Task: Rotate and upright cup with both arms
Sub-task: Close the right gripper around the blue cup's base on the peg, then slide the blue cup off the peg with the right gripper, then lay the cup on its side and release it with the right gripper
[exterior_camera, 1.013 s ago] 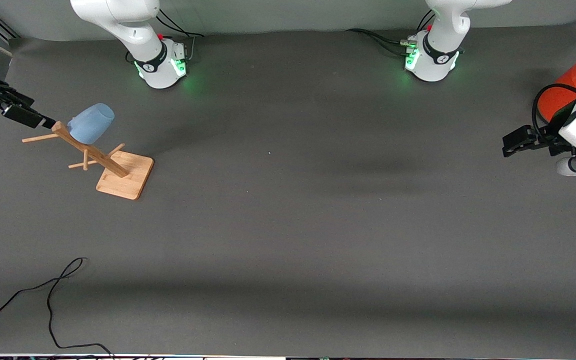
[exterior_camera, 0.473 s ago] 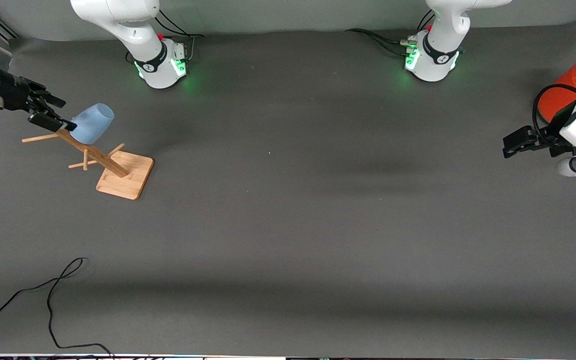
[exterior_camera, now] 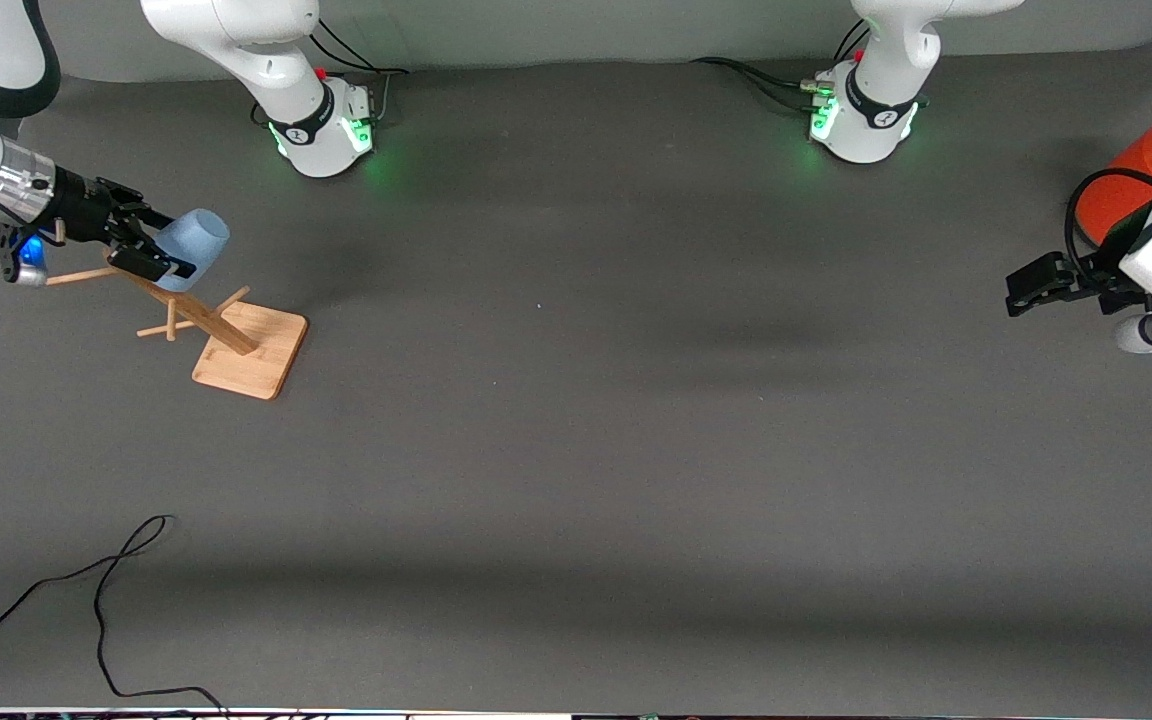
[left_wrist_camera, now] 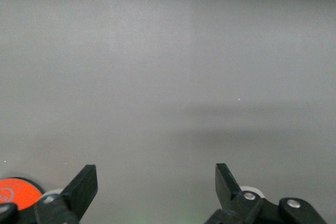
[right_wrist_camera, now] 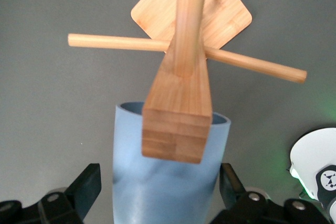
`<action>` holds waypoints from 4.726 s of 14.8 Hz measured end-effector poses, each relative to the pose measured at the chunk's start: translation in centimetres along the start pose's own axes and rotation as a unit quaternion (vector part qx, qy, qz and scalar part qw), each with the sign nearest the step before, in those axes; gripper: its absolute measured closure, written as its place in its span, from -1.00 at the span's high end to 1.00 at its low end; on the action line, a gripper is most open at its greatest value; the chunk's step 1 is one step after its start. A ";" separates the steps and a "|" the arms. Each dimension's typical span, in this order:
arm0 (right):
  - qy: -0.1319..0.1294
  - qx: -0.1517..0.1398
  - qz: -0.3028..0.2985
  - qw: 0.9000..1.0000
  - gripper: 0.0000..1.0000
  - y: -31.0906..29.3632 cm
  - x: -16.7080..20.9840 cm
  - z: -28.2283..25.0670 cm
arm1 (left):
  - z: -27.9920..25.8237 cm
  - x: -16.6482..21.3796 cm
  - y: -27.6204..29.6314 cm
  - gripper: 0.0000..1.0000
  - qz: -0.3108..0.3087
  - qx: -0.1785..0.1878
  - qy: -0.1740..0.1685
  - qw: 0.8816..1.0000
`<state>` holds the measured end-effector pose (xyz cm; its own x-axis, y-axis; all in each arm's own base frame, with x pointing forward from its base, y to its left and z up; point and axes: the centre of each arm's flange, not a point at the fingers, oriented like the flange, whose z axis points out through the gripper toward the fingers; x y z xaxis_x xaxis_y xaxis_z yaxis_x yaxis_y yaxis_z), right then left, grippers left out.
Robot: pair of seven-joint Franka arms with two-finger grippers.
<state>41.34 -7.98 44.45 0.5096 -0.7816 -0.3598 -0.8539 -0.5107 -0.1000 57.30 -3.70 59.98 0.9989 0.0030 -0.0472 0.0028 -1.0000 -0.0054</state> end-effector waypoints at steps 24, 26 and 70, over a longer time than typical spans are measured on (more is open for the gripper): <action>-0.039 0.035 0.084 0.995 0.64 -9.0 -11.1 -3.6 | 0.0 0.0 0.0 1.00 0.000 0.000 0.000 1.000; -0.029 0.046 0.099 0.994 0.64 -11.7 -14.7 -2.7 | 0.0 0.0 0.0 1.00 0.000 0.000 0.000 1.000; 0.203 -0.018 0.128 0.971 1.00 -30.1 -45.8 37.3 | 0.0 0.1 -0.1 1.00 0.000 0.000 0.001 1.000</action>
<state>39.74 56.56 29.33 0.2877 -0.9573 0.0283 -0.9573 -0.2883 -0.0210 57.37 -3.64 59.96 0.9990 0.0036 -0.0456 0.0033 -1.0000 -0.0062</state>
